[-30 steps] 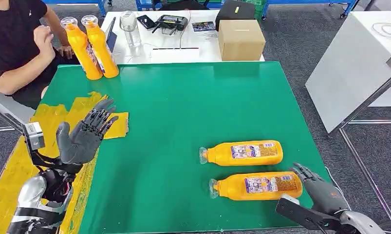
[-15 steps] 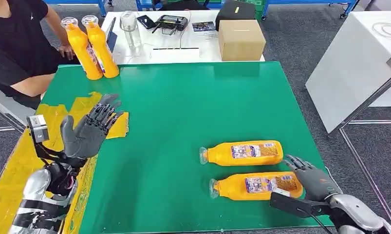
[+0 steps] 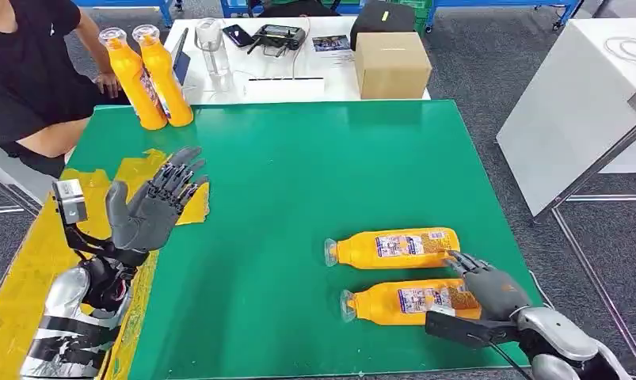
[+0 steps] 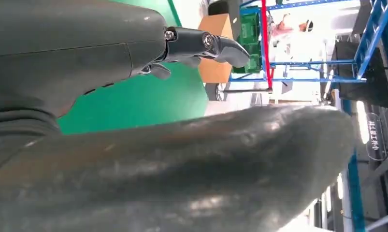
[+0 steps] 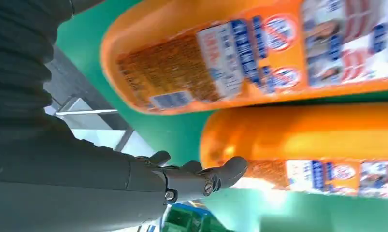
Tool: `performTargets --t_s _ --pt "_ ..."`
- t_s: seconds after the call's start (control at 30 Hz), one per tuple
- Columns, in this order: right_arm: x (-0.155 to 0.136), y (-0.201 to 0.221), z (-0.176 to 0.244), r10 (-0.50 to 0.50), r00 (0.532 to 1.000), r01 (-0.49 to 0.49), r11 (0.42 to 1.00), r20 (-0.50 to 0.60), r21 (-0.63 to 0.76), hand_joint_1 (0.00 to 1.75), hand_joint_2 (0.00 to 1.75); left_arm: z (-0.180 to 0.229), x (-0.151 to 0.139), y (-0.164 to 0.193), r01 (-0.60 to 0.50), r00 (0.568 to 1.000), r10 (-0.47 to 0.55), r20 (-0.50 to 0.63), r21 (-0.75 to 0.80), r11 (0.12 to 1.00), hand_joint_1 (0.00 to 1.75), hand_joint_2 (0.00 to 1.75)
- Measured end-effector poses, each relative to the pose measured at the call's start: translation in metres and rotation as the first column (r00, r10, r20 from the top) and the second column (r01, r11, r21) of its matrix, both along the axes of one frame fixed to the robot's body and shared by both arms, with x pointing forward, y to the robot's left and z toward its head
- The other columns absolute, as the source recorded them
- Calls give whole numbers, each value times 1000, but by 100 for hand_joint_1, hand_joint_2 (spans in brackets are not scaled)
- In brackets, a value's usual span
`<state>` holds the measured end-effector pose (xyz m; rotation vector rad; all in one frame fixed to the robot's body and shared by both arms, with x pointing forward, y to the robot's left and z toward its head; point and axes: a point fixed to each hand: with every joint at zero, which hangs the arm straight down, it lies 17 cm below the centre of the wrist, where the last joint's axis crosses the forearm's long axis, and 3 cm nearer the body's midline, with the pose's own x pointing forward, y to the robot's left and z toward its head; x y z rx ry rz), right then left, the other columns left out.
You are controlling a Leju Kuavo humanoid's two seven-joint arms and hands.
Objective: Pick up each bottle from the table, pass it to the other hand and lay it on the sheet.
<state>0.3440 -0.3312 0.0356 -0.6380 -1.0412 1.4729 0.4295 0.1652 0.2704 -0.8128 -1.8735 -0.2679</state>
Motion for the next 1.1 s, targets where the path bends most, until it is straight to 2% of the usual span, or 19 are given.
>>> performTargets --t_s 0.17,0.57,0.6,0.73,0.77,1.1 --pt "1 16 -11 26 999 -26 1000 -22 5 0 175 3 2 -7 14 1000 -14 1 -6 1000 0 0" --pt "-17 38 -49 57 994 -57 998 -94 5 0 175 10 10 -23 46 999 -46 -6 -13 999 0 0" --pt "-18 39 -52 59 993 -59 998 -99 1 140 175 11 11 -24 48 999 -48 -6 -14 999 0 0" --pt "-24 45 -63 75 990 -77 997 -123 -11 140 175 16 15 -30 60 998 -60 -5 -23 998 0 0" --pt "-25 45 -66 77 989 -80 997 -130 -15 173 175 18 16 -33 65 998 -65 -3 -23 998 0 0" --pt "-27 45 -76 88 985 -93 995 -151 -29 175 175 24 23 -44 82 997 -82 -4 -31 996 0 0"
